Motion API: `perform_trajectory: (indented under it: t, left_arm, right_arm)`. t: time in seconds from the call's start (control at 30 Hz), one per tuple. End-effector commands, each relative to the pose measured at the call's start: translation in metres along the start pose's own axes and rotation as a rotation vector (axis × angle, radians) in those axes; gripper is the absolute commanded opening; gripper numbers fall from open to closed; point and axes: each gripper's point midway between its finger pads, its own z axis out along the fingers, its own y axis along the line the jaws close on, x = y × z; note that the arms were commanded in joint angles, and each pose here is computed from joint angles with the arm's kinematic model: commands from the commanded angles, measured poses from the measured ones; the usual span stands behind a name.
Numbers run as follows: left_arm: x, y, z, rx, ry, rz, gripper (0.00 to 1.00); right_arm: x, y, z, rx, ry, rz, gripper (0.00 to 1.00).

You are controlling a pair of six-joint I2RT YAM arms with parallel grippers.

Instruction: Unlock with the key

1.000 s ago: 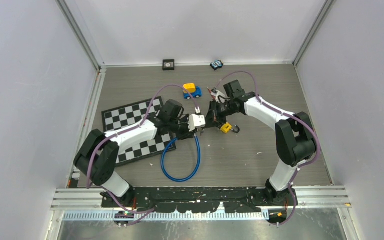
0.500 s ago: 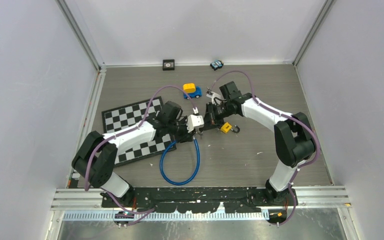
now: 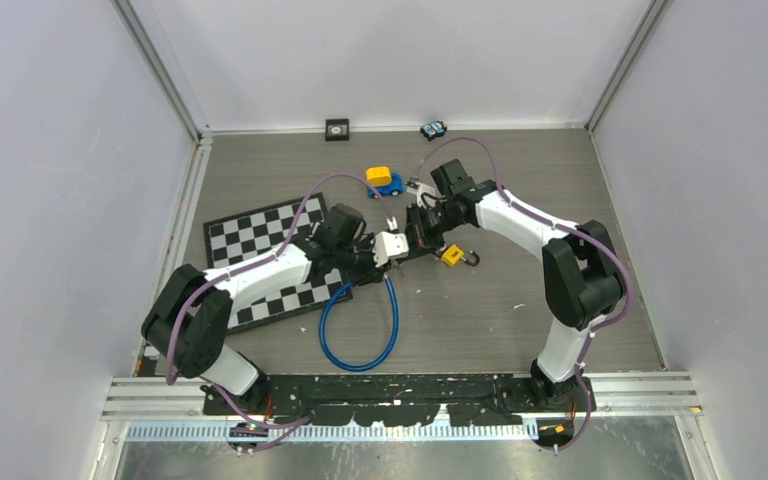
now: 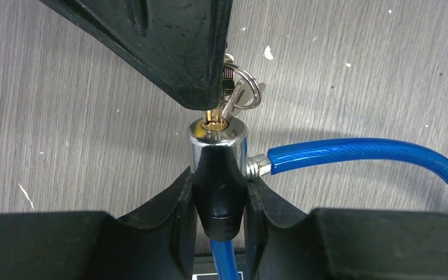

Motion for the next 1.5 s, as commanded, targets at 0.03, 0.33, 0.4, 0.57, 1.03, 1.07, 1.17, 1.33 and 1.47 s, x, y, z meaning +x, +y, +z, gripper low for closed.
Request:
perform_trajectory:
  t: [0.03,0.33,0.4,0.57,1.03,1.07,1.17,1.33,1.47]
  left_arm:
    - [-0.081,0.021,-0.012,-0.097,-0.226,0.171,0.00]
    - [-0.071,0.017,-0.016,-0.100,-0.212,0.223,0.00]
    - [-0.069,0.017,-0.016,-0.103,-0.205,0.226,0.00]
    - [-0.069,0.021,-0.017,-0.122,-0.194,0.225,0.00]
    - [-0.070,0.019,-0.018,-0.110,-0.193,0.228,0.00]
    - [-0.070,0.019,-0.018,-0.108,-0.194,0.227,0.00]
    - [-0.070,0.019,-0.018,-0.109,-0.194,0.224,0.00]
    - [-0.069,0.021,-0.019,-0.118,-0.190,0.224,0.00]
    - [-0.069,0.021,-0.019,-0.122,-0.186,0.223,0.00]
  right_arm:
    - [-0.002,0.027,0.015,-0.103,0.033,-0.026,0.10]
    - [-0.027,0.017,-0.031,-0.166,-0.065,0.003,0.42]
    - [-0.030,0.016,-0.045,-0.190,-0.088,0.000,0.44]
    - [-0.020,0.022,-0.064,-0.227,-0.103,-0.073,0.49]
    - [-0.014,0.019,-0.063,-0.219,-0.090,-0.120,0.47]
    - [-0.013,0.017,-0.061,-0.214,-0.088,-0.113,0.47]
    - [-0.012,0.013,-0.058,-0.211,-0.079,-0.108,0.47]
    - [-0.005,0.012,-0.051,-0.211,-0.057,-0.101,0.40]
    - [0.000,0.015,-0.046,-0.221,-0.043,-0.103,0.35]
